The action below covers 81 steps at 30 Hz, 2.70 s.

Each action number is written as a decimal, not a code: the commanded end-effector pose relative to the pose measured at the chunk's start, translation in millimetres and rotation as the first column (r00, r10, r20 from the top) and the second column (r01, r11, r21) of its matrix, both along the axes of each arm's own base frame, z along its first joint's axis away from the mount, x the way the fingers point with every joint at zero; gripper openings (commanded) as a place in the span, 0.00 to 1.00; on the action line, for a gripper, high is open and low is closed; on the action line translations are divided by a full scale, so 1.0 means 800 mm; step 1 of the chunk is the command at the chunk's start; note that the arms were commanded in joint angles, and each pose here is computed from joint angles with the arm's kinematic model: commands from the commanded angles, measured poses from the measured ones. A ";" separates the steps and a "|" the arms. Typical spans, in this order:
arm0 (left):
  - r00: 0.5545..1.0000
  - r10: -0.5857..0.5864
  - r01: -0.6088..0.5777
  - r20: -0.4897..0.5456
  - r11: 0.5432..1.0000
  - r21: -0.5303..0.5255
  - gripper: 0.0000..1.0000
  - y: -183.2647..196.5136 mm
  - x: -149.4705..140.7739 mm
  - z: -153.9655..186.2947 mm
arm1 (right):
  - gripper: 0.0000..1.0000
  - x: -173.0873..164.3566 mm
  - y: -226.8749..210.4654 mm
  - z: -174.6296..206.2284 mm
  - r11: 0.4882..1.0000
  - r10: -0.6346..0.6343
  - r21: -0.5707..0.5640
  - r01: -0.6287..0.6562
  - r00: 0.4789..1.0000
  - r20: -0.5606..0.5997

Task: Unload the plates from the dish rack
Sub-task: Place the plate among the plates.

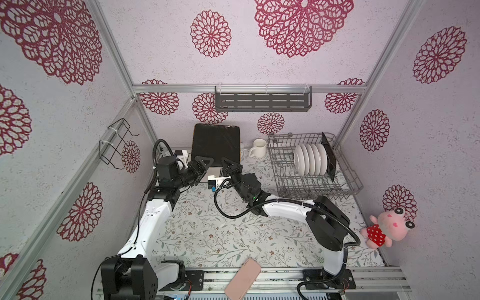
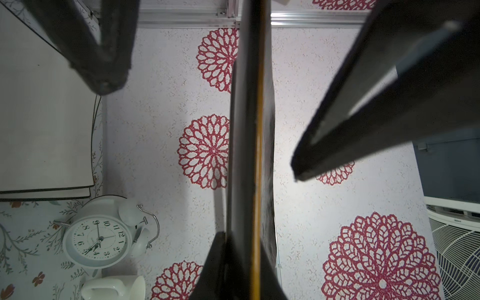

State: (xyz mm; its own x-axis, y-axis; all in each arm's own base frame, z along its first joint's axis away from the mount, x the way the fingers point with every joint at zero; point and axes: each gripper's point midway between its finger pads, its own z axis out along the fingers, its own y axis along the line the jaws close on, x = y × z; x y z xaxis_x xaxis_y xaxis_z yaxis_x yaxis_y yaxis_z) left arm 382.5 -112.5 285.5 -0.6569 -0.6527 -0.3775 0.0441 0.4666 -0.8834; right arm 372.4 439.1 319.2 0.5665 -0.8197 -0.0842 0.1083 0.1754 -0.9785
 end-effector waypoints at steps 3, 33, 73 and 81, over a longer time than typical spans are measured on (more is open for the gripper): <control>0.985 0.121 -0.124 0.124 0.992 0.013 0.90 0.018 0.012 0.036 | 0.00 -0.048 -0.033 0.148 0.930 -0.003 0.364 -0.056 0.987 0.160; 0.927 0.284 -0.268 0.243 0.958 -0.099 0.21 0.030 0.039 -0.009 | 0.00 -0.039 0.028 0.105 0.908 0.064 0.414 -0.066 0.998 0.019; 0.818 0.565 -0.548 0.110 0.823 -0.148 0.00 0.136 0.111 -0.117 | 0.99 -0.097 -0.195 0.069 0.646 0.280 0.764 0.005 0.929 -0.243; 0.852 0.511 -0.489 0.119 0.855 -0.173 0.00 0.116 0.132 -0.115 | 0.99 -0.093 -0.223 0.048 0.672 0.209 0.737 0.070 0.937 -0.279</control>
State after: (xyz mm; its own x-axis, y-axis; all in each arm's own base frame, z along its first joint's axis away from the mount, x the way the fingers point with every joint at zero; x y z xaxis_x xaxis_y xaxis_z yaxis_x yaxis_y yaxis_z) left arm 456.6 -9.1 94.9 -0.2331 -0.9282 -0.2900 -0.3460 0.3579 -0.8673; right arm 298.3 270.6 345.3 0.4536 -0.4154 -0.7884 -0.2352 0.7975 -0.5555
